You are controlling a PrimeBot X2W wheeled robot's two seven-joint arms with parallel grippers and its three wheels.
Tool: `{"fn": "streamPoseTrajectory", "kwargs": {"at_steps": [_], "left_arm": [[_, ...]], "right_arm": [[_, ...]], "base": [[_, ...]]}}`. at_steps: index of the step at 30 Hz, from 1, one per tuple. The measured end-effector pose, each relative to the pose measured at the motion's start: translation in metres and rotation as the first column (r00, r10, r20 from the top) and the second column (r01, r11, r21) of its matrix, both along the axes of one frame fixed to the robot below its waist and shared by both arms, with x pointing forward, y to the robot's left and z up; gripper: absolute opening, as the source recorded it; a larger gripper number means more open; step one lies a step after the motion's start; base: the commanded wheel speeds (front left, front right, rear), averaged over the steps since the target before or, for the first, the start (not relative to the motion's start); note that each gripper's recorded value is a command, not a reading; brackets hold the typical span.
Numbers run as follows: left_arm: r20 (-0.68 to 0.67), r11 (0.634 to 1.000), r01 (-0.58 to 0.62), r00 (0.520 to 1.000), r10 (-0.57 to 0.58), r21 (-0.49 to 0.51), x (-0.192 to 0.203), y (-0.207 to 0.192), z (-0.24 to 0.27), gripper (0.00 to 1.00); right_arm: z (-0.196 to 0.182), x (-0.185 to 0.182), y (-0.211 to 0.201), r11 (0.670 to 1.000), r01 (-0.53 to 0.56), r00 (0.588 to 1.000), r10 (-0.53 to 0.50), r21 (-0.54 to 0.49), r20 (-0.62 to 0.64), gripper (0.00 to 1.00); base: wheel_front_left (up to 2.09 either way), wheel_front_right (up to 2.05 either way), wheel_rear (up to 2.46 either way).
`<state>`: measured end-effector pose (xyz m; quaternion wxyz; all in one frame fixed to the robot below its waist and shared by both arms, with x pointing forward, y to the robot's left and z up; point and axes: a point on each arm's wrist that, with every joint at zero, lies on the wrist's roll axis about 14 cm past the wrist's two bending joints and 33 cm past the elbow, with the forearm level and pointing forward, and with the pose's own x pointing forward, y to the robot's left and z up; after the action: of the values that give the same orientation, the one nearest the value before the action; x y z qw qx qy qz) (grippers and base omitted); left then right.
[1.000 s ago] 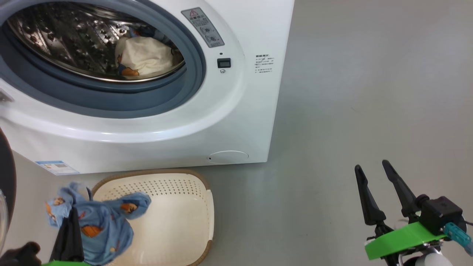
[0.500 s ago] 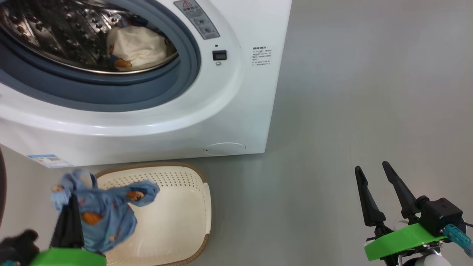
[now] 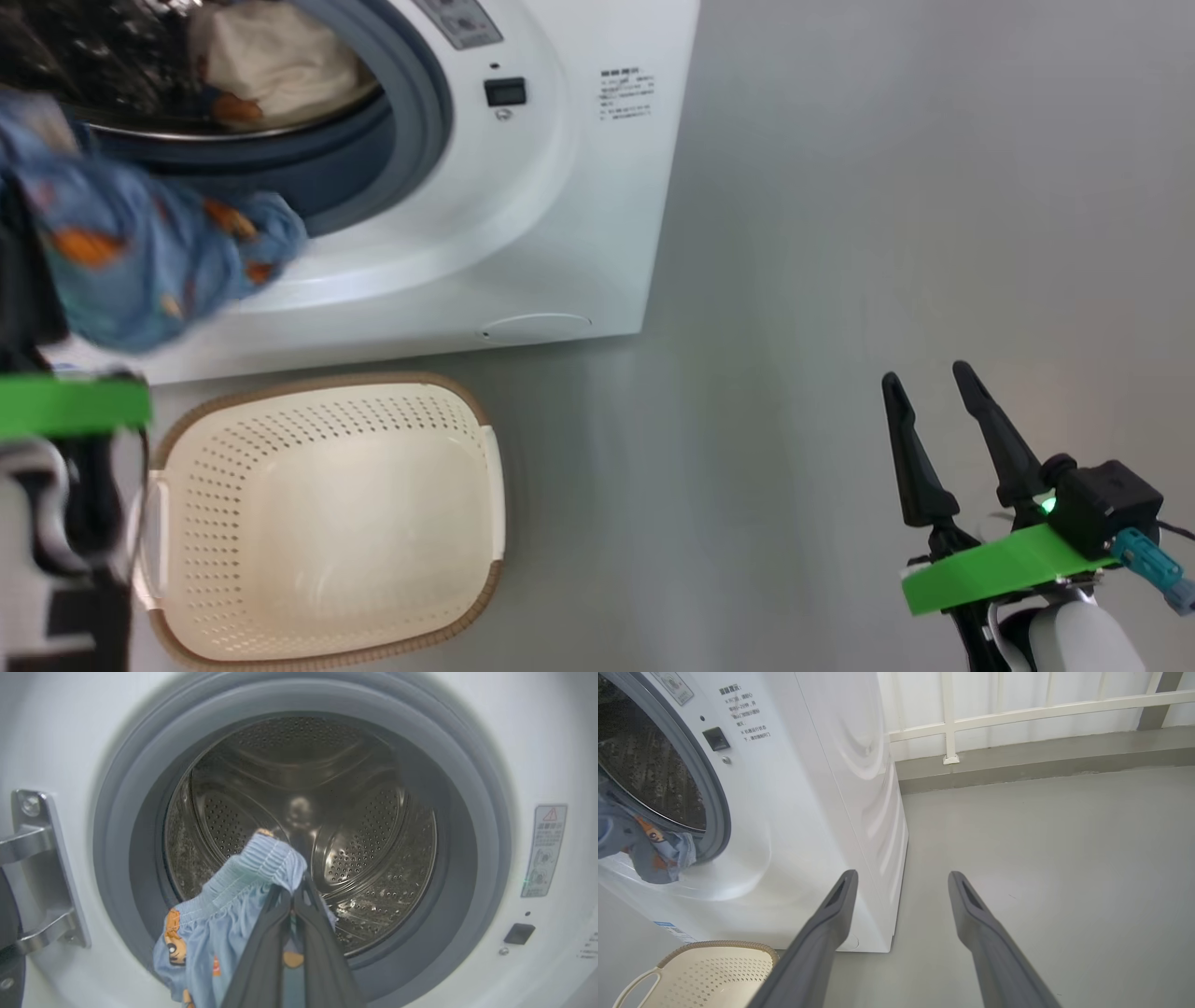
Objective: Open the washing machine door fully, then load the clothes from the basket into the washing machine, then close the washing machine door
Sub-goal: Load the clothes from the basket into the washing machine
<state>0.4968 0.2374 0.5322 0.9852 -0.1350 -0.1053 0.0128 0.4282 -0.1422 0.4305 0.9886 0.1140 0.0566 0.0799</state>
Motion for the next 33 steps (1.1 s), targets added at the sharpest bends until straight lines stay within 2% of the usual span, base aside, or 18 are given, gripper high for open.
{"fn": "streamPoseTrajectory", "kwargs": {"at_steps": [6, 16, 25, 28, 33], "left_arm": [[0.082, 0.999, 0.028, 0.996, -0.030, 0.020, 0.048, -0.010, 0.027, 0.00], [-0.186, 0.997, 0.075, 0.980, -0.077, -0.018, 0.116, -0.034, -0.055, 0.00], [-0.290, 0.996, 0.083, 0.953, -0.085, -0.018, 0.161, -0.040, -0.081, 0.00], [-0.255, 0.995, 0.093, 0.962, -0.095, -0.022, 0.179, -0.043, -0.072, 0.00], [-0.057, 0.995, 0.097, 0.994, -0.096, 0.001, 0.210, -0.039, -0.014, 0.00]], "right_arm": [[-0.006, 0.008, -0.004, 1.000, 0.024, 1.000, -0.024, 0.008, -0.010, 1.00], [-0.019, 0.014, -0.013, 0.999, 0.054, 0.998, -0.054, 0.002, -0.035, 1.00], [-0.028, 0.021, -0.017, 0.998, 0.066, 0.997, -0.065, 0.007, -0.050, 1.00], [-0.030, 0.024, -0.019, 0.997, 0.075, 0.996, -0.074, 0.022, -0.054, 1.00], [-0.036, 0.030, -0.027, 0.995, 0.094, 0.994, -0.093, 0.014, -0.061, 1.00]], "base": [[0.00, 0.00, 0.00], [0.00, 0.00, 0.00], [0.00, 0.00, 0.00], [0.00, 0.00, 0.00], [0.00, 0.00, 0.00]]}}
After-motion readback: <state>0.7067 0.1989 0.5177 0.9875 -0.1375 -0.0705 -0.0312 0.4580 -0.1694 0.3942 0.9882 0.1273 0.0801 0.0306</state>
